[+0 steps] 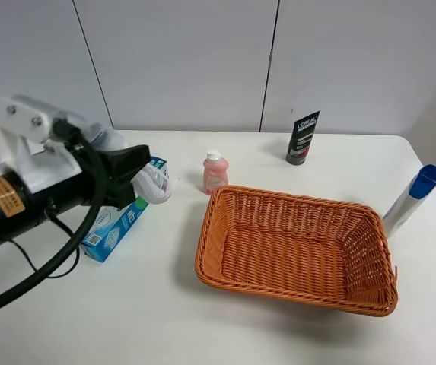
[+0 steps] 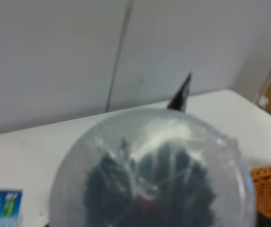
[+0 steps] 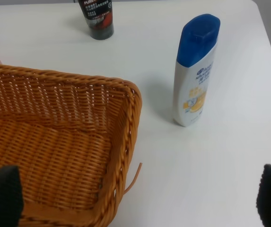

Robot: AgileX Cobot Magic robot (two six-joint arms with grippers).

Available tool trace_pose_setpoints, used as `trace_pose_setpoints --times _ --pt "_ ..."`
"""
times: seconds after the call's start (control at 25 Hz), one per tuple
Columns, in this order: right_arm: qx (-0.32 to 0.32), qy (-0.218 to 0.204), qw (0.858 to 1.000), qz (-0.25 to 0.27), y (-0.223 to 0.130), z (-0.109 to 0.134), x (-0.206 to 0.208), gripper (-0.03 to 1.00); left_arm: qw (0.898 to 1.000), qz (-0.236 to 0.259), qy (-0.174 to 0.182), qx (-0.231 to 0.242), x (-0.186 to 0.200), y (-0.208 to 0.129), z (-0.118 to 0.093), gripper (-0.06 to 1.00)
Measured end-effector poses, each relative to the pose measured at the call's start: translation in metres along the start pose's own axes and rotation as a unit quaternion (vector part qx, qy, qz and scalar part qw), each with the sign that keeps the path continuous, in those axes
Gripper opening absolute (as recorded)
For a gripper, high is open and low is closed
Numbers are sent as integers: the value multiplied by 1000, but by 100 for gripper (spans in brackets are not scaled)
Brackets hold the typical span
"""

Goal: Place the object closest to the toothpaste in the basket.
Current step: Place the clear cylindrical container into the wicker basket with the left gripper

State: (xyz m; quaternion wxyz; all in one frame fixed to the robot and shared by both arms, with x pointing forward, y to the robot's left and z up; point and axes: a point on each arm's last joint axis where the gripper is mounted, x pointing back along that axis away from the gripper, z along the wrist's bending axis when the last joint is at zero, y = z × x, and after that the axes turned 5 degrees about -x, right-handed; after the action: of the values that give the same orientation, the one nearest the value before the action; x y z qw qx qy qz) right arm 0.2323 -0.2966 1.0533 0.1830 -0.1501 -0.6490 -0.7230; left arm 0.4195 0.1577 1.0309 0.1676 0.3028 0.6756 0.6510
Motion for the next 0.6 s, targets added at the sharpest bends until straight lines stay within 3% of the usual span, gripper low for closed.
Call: trace_pose_setpoints --times 0.24,0.44,0.6 --pt "0 0 1000 0 0 0 0 99 993 49 -80 -71 -45 15 -31 41" --pt "0 0 1000 0 0 0 0 99 981 85 -148 -92 -78 -3 -71 41" --pt "0 0 1000 0 0 0 0 99 975 97 -178 -88 -98 -20 -89 41"
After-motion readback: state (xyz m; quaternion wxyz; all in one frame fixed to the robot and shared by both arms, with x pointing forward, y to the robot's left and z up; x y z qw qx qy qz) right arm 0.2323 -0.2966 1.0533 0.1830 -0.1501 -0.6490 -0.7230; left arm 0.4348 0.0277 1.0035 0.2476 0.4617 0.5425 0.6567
